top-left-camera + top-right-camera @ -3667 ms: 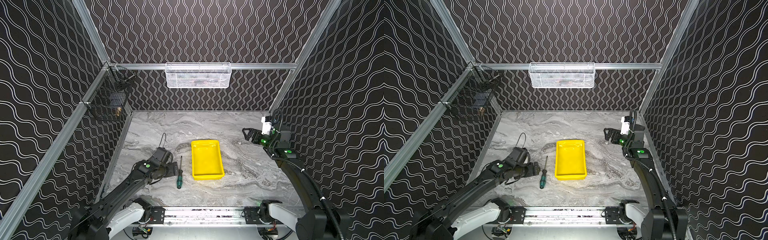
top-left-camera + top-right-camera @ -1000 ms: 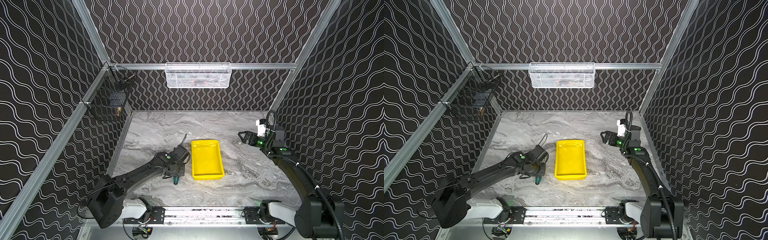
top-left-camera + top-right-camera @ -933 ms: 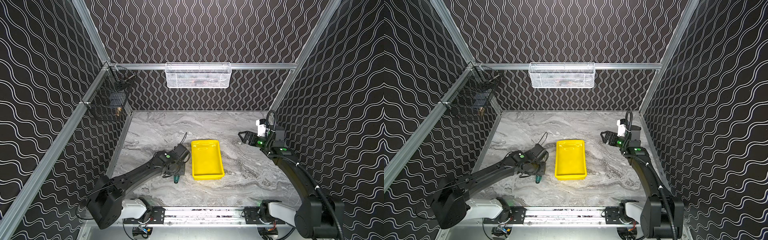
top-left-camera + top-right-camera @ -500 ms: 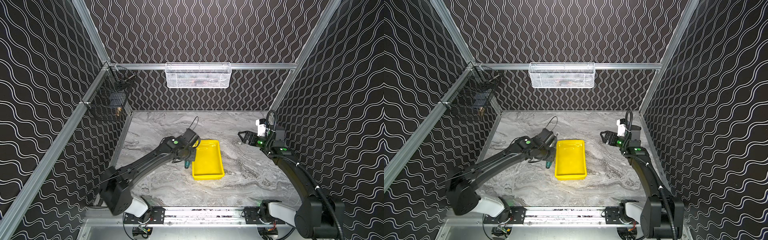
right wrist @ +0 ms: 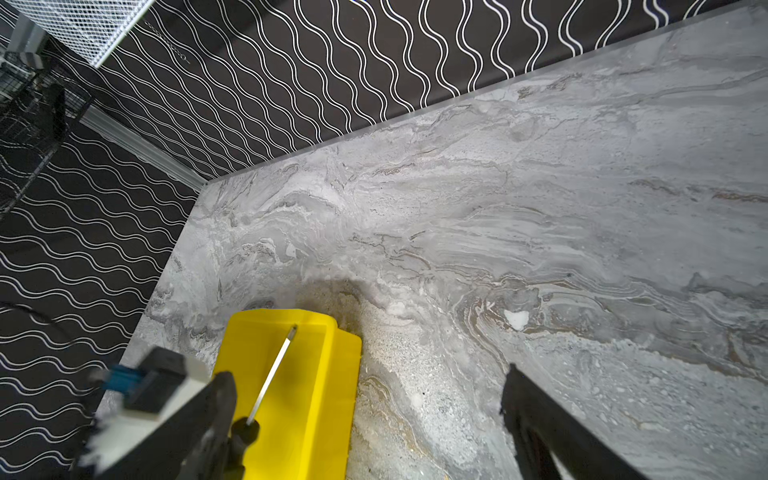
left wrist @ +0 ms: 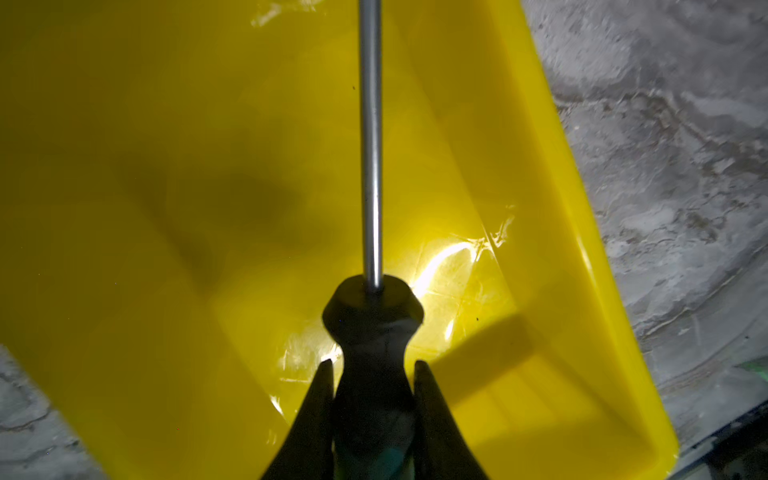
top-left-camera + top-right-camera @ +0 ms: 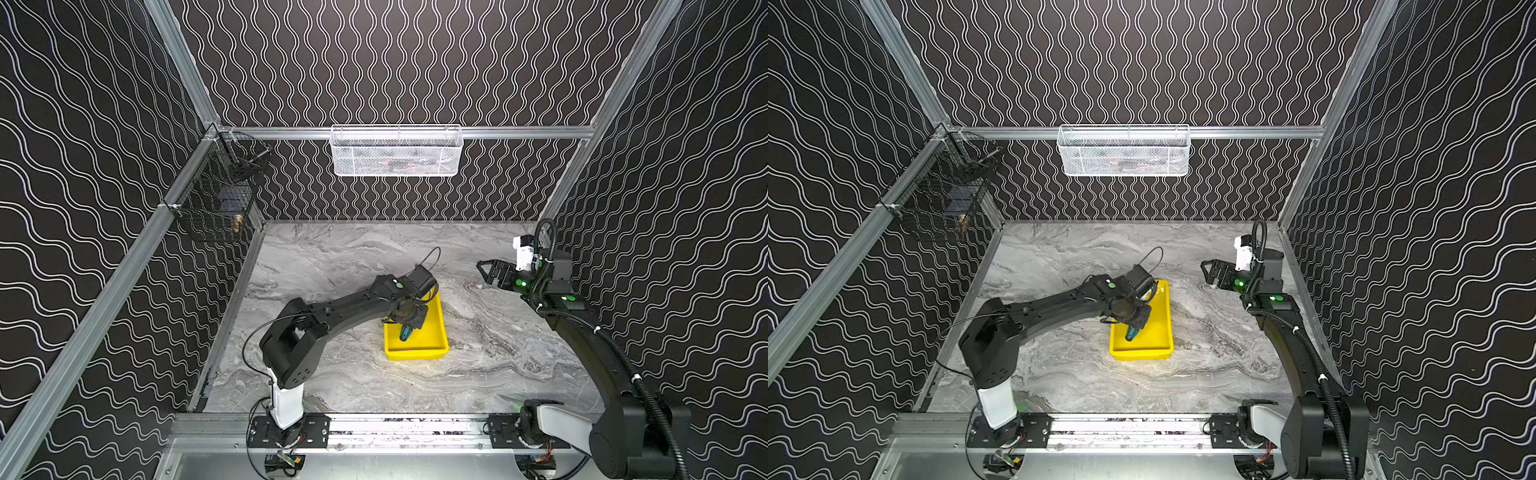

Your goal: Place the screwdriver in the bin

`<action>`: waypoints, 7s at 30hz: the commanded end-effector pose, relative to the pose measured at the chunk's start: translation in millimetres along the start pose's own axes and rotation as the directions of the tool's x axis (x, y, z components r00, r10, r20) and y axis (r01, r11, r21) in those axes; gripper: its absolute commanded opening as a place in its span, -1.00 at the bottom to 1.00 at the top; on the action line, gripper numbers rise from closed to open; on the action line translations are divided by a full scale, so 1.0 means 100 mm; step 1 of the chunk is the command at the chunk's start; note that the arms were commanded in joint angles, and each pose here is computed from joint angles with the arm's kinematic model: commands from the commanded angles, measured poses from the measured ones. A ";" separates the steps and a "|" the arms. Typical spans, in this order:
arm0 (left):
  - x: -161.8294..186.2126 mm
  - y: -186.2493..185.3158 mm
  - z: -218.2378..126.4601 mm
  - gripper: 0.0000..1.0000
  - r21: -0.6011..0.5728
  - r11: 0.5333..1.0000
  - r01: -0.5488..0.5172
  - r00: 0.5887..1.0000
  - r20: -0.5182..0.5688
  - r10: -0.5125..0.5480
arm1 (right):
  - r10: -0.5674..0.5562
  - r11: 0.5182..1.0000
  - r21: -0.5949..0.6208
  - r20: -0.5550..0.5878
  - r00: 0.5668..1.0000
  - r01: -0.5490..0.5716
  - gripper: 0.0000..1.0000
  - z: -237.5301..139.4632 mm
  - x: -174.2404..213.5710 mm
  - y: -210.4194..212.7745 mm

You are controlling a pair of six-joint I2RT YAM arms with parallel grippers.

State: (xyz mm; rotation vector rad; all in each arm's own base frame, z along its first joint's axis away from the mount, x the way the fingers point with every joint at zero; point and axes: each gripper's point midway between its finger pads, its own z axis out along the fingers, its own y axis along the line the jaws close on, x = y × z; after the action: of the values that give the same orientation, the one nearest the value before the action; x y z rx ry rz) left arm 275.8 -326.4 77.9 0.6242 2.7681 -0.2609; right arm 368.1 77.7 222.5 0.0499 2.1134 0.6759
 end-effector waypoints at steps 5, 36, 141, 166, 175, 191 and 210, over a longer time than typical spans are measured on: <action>0.14 0.02 0.22 -1.00 -0.015 1.000 -0.008 0.999 -0.038 0.008 | -0.013 1.000 -0.014 0.031 0.999 0.014 0.99 -0.04 -0.09 0.05; -0.01 -0.05 0.26 -0.05 -0.012 0.998 -0.062 0.997 -0.038 0.062 | -0.040 0.999 0.022 0.046 0.998 0.039 0.99 -0.14 -0.11 0.04; 0.29 3.56 -0.75 0.97 -0.182 0.900 0.395 0.541 0.838 -0.068 | -0.404 0.878 0.403 0.341 0.849 0.257 1.00 -0.17 0.23 -1.06; 0.18 3.40 -0.44 0.98 -0.323 0.882 0.344 0.620 0.783 0.045 | -0.344 0.893 0.409 0.359 0.867 0.185 1.00 0.14 0.44 -1.38; 0.16 3.38 -0.40 0.97 -0.334 0.883 0.331 0.642 0.765 0.049 | -0.352 0.888 0.421 0.360 0.864 0.186 1.00 0.13 0.42 -1.39; 0.16 3.34 -0.41 0.98 -0.327 0.892 0.311 0.635 0.770 0.061 | -0.396 0.896 0.360 0.387 0.833 0.259 1.00 0.08 0.49 -1.20; 0.16 3.34 -0.41 0.97 -0.327 0.892 0.311 0.634 0.771 0.062 | -0.362 0.891 0.403 0.356 0.862 0.208 1.00 0.15 0.43 -1.35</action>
State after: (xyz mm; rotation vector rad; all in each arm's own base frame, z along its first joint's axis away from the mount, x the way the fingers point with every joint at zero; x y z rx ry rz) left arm 397.5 -12.4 66.6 0.1073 1.9481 0.0709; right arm 381.5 -16.5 120.5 0.0632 1.7343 0.0960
